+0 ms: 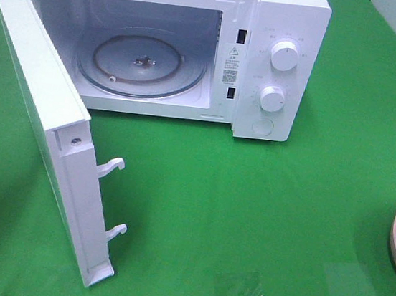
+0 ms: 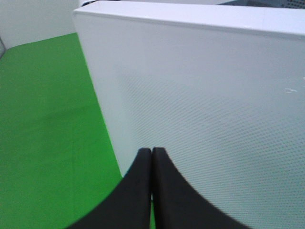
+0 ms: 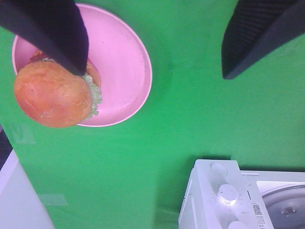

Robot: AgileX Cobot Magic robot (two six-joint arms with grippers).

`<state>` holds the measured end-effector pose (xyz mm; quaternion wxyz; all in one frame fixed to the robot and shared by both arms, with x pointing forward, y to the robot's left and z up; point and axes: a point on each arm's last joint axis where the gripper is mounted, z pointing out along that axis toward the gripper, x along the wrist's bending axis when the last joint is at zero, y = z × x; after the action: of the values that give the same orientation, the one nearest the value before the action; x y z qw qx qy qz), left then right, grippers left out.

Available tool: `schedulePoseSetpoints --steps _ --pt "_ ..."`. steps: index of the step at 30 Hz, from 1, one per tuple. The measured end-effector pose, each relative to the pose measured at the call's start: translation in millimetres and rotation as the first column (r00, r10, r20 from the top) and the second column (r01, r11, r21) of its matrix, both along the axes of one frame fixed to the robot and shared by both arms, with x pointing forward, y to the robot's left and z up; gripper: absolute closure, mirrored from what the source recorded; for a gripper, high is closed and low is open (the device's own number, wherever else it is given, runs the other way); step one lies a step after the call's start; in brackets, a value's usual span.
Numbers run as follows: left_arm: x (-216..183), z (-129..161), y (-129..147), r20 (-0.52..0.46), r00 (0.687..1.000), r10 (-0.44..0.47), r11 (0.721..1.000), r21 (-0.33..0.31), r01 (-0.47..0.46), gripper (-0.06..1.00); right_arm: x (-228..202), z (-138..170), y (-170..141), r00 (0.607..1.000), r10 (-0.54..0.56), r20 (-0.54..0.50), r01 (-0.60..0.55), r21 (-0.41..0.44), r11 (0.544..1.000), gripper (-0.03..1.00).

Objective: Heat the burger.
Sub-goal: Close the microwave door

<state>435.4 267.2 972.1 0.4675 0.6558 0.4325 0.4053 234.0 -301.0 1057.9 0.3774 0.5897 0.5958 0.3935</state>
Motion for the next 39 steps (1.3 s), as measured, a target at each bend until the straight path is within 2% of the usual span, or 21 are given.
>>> schedulePoseSetpoints --steps 9,18,30,34,39 --pt "8 -25 -27 -0.054 0.989 -0.137 0.990 -0.022 0.136 0.94 0 0 0 1.000 0.000 0.000 0.000 0.000 1.000 0.21" --pt "11 -36 -40 -0.070 0.987 -0.141 0.988 -0.078 0.136 0.94 0 0 0 1.000 0.000 0.000 0.000 0.000 1.000 0.21" --pt "15 -51 -54 -0.091 0.981 -0.173 0.981 -0.104 0.163 0.94 0 0 0 1.000 0.000 0.000 0.000 0.000 1.000 0.21" --pt "24 -53 -64 -0.094 0.980 -0.175 0.980 -0.116 0.163 0.94 0 0 0 1.000 0.000 0.000 0.000 0.000 1.000 0.21" --pt "37 -56 -86 -0.089 0.972 -0.219 0.970 -0.124 0.208 0.94 0 0 0 1.000 0.000 0.000 0.000 0.000 1.000 0.21"
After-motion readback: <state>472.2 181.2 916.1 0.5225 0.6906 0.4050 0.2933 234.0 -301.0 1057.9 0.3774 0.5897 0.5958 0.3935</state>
